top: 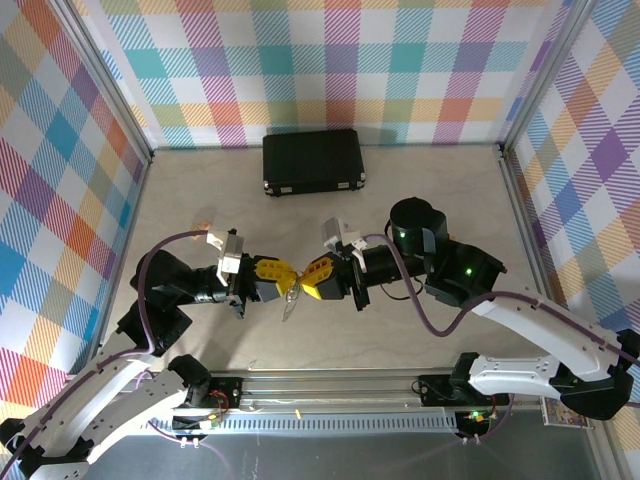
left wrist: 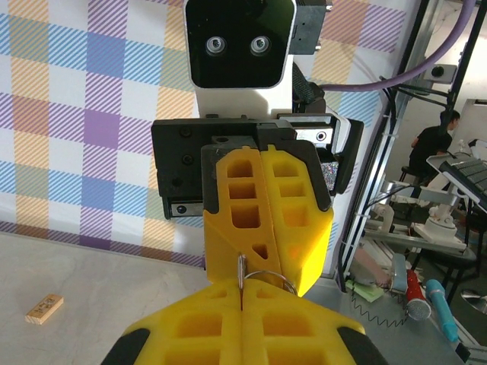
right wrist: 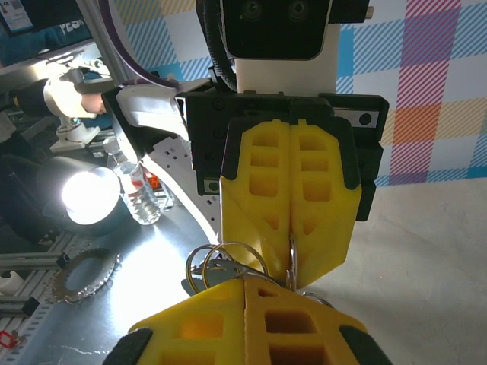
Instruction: Put the keys on the keyring
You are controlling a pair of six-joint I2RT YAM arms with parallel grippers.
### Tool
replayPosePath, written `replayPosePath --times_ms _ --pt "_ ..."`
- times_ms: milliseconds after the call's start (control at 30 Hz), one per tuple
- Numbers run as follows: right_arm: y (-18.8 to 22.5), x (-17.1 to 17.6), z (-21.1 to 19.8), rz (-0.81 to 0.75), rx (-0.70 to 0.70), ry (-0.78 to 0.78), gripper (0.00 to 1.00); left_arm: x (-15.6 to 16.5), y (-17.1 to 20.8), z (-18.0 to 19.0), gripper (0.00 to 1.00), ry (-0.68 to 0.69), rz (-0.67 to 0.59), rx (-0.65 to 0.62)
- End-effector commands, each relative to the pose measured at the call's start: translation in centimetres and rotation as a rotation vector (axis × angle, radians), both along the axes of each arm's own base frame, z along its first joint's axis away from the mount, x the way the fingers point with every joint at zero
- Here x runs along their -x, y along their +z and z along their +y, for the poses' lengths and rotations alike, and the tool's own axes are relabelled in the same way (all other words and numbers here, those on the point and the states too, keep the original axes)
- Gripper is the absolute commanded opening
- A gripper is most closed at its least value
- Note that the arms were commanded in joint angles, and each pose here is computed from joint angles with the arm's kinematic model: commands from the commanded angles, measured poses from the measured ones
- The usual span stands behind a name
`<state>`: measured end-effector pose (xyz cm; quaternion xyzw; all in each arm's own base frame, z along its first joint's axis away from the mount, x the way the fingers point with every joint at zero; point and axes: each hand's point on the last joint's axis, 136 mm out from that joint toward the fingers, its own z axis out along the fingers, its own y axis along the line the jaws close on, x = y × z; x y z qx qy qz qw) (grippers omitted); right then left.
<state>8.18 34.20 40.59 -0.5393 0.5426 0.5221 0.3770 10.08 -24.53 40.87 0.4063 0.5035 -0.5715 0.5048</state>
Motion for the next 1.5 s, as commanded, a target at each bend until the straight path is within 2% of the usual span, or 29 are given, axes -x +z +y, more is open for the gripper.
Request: replayPosePath --times_ms 0,67,500,567,633,700,767,1233,1467 --pt "1.1 0.0 -0.1 -0.052 -0.019 -0.011 0.03 0.9 0.8 0.3 0.00 -0.029 -0.031 0.031" --pt "1.1 -0.1 -0.4 -0.062 -0.014 -0.021 0.00 1.0 0.9 0.3 0.00 -0.029 -0.033 0.031" --pt "0.5 -0.4 -1.0 -0.109 0.064 -0.044 0.01 1.2 0.5 0.4 0.00 -0.028 -0.040 -0.016" --pt "0.8 -0.5 -1.2 -0.105 0.060 -0.060 0.17 1.4 0.7 0.5 0.00 -0.030 -0.044 -0.016" --pt "1.0 -0.7 -1.3 -0.102 0.056 -0.077 0.28 1.4 0.7 0.5 0.00 -0.033 -0.045 -0.016" --pt "1.1 -0.8 -1.2 -0.088 0.059 -0.082 0.35 1.4 0.8 0.4 0.00 -0.035 -0.047 -0.012" --pt "1.0 -0.8 -1.1 -0.073 0.070 -0.077 0.37 1.4 0.9 0.4 0.00 -0.037 -0.048 -0.011" --pt "-0.3 -1.2 -0.2 -0.011 0.111 -0.078 0.21 1.5 0.8 0.5 0.00 -0.037 -0.050 -0.009" --pt "-0.7 -1.2 -0.1 -0.003 0.121 -0.074 0.03 1.4 0.6 0.5 0.00 -0.035 -0.047 -0.012"
